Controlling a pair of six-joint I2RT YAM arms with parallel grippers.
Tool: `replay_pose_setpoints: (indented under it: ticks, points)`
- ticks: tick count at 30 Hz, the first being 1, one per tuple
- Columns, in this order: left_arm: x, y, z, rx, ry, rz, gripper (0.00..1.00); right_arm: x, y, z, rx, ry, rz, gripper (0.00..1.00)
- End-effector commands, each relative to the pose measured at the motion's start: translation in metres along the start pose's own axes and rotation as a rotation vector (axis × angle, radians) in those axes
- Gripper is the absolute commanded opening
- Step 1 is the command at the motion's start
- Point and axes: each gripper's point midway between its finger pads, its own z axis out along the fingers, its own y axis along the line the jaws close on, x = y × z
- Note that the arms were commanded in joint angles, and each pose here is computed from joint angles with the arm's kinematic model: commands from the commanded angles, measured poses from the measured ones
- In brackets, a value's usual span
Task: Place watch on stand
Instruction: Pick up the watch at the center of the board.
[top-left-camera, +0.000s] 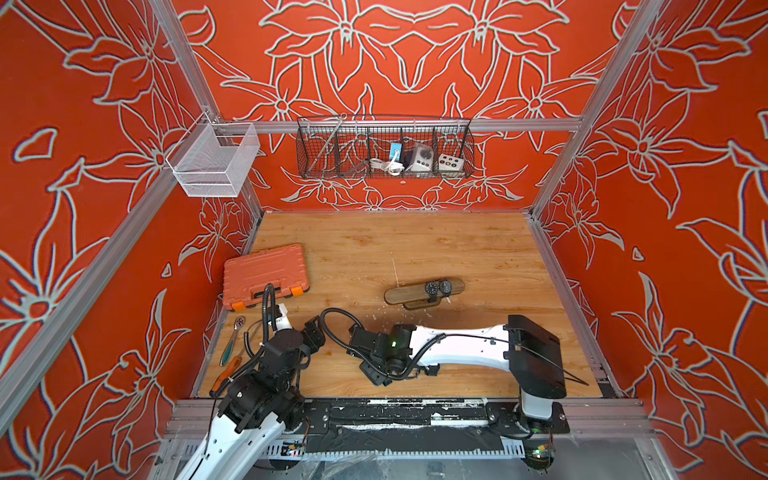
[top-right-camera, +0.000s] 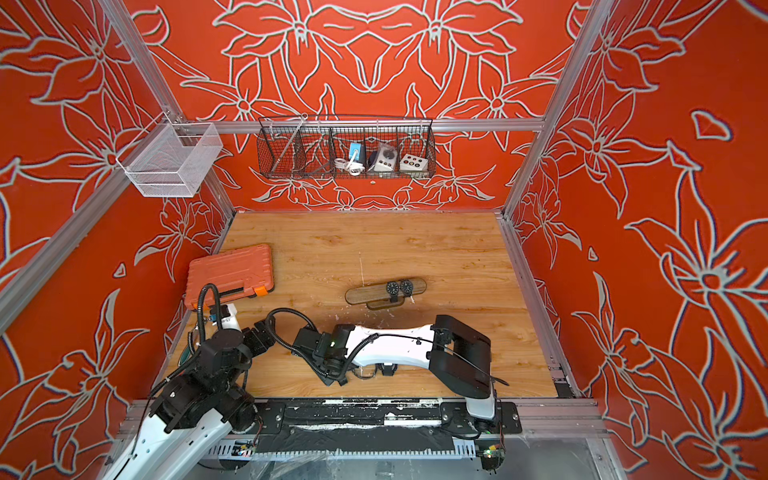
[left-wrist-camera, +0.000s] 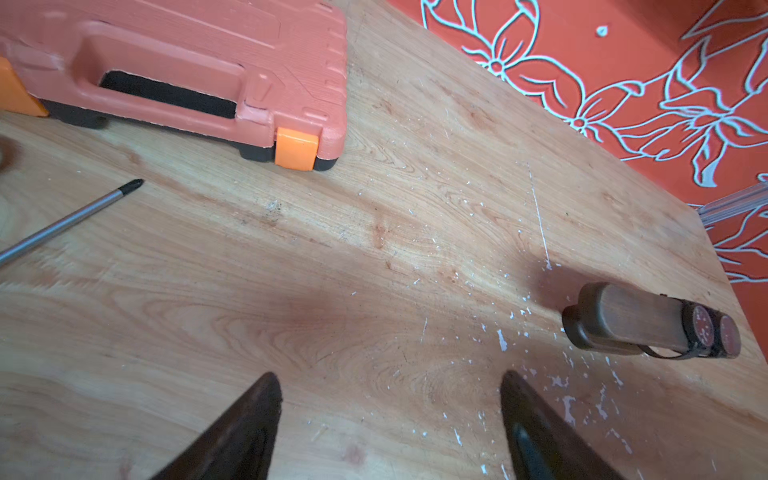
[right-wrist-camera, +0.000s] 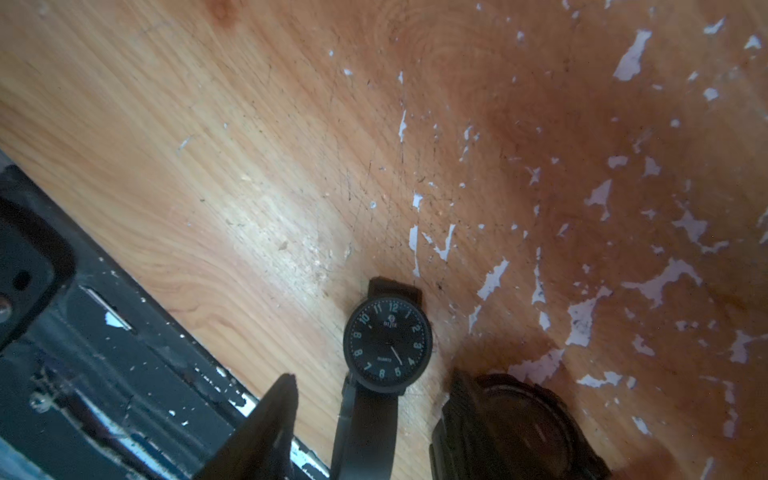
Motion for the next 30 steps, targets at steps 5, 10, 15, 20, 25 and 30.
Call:
replay_pose_setpoints:
  ticks: [5, 10, 15, 20, 25, 30]
  points:
    - [0.0, 0.036, -0.018, -0.125, -0.093, -0.002, 0.77, 0.017, 0.055, -0.004, -0.016, 0.061, -0.061, 0.55]
    - [-0.005, 0.049, -0.026, -0.169, -0.162, -0.026, 0.77, 0.032, 0.104, 0.004, -0.044, 0.122, -0.147, 0.55]
    - [-0.01, 0.069, -0.041, -0.226, -0.259, -0.068, 0.78, 0.047, 0.142, 0.017, -0.078, 0.181, -0.205, 0.54]
    - [-0.013, 0.084, -0.057, -0.254, -0.354, -0.105, 0.81, 0.062, 0.176, 0.036, -0.096, 0.255, -0.271, 0.54]
    - [-0.016, 0.088, -0.068, -0.245, -0.416, -0.124, 0.81, 0.075, 0.193, 0.058, -0.091, 0.339, -0.293, 0.56]
    - [-0.017, 0.088, -0.072, -0.235, -0.432, -0.128, 0.81, 0.083, 0.202, 0.075, -0.08, 0.393, -0.294, 0.58]
